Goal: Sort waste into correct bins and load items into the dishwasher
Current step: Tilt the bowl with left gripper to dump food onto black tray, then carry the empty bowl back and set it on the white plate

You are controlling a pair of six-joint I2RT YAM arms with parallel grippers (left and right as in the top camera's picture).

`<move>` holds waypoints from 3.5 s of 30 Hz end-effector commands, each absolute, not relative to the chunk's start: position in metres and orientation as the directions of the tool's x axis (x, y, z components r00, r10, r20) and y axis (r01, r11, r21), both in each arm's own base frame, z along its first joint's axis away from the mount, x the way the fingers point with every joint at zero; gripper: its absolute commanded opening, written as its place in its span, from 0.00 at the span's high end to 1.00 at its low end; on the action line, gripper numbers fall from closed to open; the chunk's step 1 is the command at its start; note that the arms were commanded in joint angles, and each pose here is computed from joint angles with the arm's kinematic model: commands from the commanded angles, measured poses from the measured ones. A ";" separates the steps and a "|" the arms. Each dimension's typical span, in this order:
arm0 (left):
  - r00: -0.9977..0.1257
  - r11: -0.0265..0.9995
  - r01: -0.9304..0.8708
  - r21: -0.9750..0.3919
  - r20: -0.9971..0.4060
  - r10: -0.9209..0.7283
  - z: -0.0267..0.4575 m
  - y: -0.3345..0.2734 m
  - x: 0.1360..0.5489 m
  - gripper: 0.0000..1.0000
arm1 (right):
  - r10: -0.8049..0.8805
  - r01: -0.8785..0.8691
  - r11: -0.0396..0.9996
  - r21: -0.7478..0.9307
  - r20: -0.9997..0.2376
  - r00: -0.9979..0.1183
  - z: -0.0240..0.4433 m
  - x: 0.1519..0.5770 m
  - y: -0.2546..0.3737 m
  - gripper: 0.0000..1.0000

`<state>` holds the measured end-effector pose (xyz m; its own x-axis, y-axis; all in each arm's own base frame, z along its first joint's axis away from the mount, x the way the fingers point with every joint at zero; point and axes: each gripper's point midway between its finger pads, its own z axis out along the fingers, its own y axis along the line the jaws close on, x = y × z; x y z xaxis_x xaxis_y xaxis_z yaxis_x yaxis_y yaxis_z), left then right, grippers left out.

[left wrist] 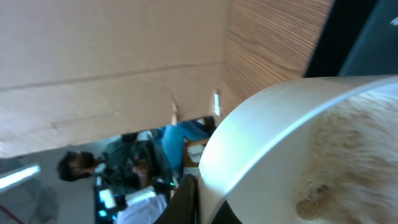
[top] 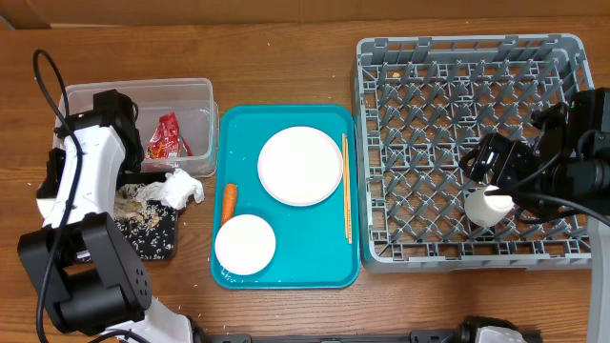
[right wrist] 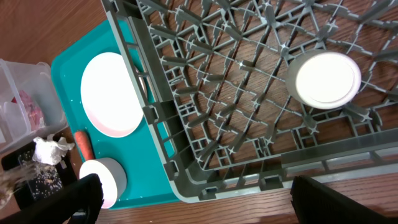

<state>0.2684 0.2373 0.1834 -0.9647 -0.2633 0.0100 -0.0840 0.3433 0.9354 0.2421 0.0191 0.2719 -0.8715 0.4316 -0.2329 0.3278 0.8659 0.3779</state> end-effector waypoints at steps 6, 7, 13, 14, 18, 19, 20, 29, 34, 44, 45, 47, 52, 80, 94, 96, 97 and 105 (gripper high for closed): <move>-0.971 0.306 0.038 0.951 0.107 -0.213 0.191 0.237 0.276 0.96 | 0.422 0.311 0.869 0.385 -0.249 -0.872 0.275 0.244 0.021 0.00; -0.972 0.285 0.059 0.957 0.121 -0.203 0.195 0.237 0.278 0.96 | 0.422 0.311 0.869 0.385 -0.249 -0.872 0.276 0.244 0.021 0.00; -0.977 0.227 0.122 0.966 0.158 -0.146 0.209 0.229 0.293 0.96 | 0.422 0.309 0.869 0.386 -0.253 -0.870 0.276 0.245 0.021 0.00; -0.985 0.233 0.080 0.969 0.113 -0.132 0.208 0.226 0.300 0.96 | 0.422 0.309 0.869 0.386 -0.253 -0.870 0.276 0.245 0.021 0.00; -0.977 0.244 0.158 0.957 0.187 -0.100 0.207 0.224 0.305 0.96 | 0.422 0.310 0.869 0.386 -0.249 -0.872 0.276 0.244 0.021 0.00; -0.982 0.243 0.131 0.961 0.160 -0.101 0.208 0.224 0.306 0.96 | 0.423 0.312 0.869 0.386 -0.248 -0.872 0.275 0.244 0.021 0.00; -0.984 0.265 0.124 0.956 0.154 -0.094 0.204 0.223 0.307 0.96 | 0.423 0.312 0.868 0.385 -0.246 -0.872 0.275 0.243 0.021 0.00; -0.982 0.219 0.148 0.964 0.169 -0.083 0.221 0.219 0.307 0.96 | 0.422 0.313 0.869 0.384 -0.243 -0.873 0.275 0.243 0.021 0.00; -0.973 0.205 0.167 0.964 0.194 -0.121 0.227 0.228 0.294 0.96 | 0.423 0.316 0.868 0.383 -0.237 -0.875 0.274 0.241 0.022 0.00; -0.964 0.180 0.211 0.961 0.235 -0.122 0.242 0.226 0.287 0.96 | 0.423 0.317 0.868 0.383 -0.235 -0.875 0.274 0.241 0.022 0.00; -0.977 0.105 0.158 0.982 0.171 -0.125 0.257 0.222 0.295 0.96 | 0.423 0.317 0.868 0.382 -0.233 -0.876 0.274 0.240 0.022 0.00; -0.996 0.139 0.042 0.989 0.051 -0.067 0.258 0.213 0.314 0.96 | 0.423 0.317 0.868 0.382 -0.233 -0.876 0.274 0.240 0.022 0.00; -0.976 0.186 0.193 0.963 0.208 -0.066 0.252 0.217 0.297 0.96 | 0.423 0.321 0.867 0.380 -0.225 -0.878 0.273 0.238 0.022 0.00; -0.537 0.806 0.591 0.018 -0.737 0.410 0.317 -0.160 0.316 0.96 | 0.261 -0.055 0.793 0.606 -0.420 -0.869 0.321 0.281 0.090 0.07; -0.527 0.733 0.669 -0.121 -0.772 0.354 0.327 -0.188 0.304 0.61 | 0.190 -0.059 0.874 0.482 -0.451 -0.872 0.307 0.280 0.097 0.08; -0.528 0.710 0.689 -0.142 -0.769 0.359 0.327 -0.192 0.299 0.13 | 0.182 -0.049 0.878 0.476 -0.427 -0.886 0.301 0.279 0.098 0.09; -0.532 0.717 0.684 -0.137 -0.765 0.362 0.325 -0.191 0.300 0.18 | 0.180 -0.040 0.883 0.468 -0.416 -0.891 0.297 0.279 0.098 0.08; -0.786 0.870 0.470 -0.150 -0.520 0.335 0.245 -0.163 0.321 0.24 | 0.177 0.038 0.898 0.438 -0.280 -0.944 0.262 0.287 0.098 0.27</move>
